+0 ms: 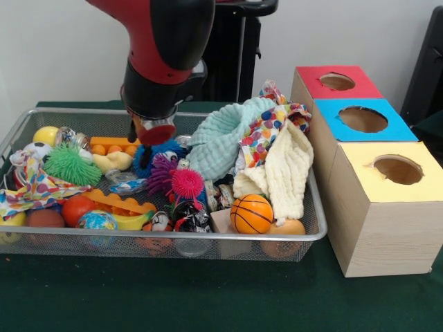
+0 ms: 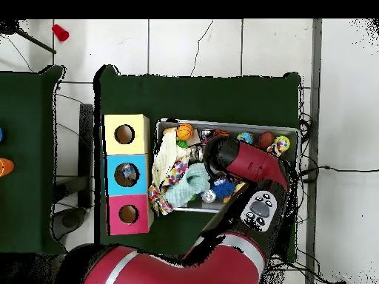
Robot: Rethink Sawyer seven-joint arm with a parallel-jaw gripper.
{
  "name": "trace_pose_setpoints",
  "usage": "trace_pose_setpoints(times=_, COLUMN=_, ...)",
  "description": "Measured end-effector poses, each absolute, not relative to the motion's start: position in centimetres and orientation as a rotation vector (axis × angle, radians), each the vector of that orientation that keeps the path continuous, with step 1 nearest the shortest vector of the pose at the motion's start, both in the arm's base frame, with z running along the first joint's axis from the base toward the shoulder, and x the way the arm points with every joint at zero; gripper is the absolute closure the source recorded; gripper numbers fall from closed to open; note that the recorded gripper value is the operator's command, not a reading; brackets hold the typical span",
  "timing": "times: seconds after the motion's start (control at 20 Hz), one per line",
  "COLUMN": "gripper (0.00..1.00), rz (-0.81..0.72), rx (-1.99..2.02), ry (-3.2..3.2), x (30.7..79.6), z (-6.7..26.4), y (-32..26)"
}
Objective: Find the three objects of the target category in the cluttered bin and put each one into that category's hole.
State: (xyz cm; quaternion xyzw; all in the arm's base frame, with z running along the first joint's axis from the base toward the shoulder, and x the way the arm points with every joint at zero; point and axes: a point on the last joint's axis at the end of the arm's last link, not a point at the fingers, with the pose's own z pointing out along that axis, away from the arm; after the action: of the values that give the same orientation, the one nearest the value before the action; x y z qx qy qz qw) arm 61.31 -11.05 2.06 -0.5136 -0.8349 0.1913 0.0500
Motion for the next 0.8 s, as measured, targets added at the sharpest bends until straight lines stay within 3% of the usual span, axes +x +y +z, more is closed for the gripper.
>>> trace_pose_setpoints(times=0.8, gripper=0.00, rz=0.579, rx=-1.614, ry=-2.606, x=62.4, z=0.3, y=-12.6)
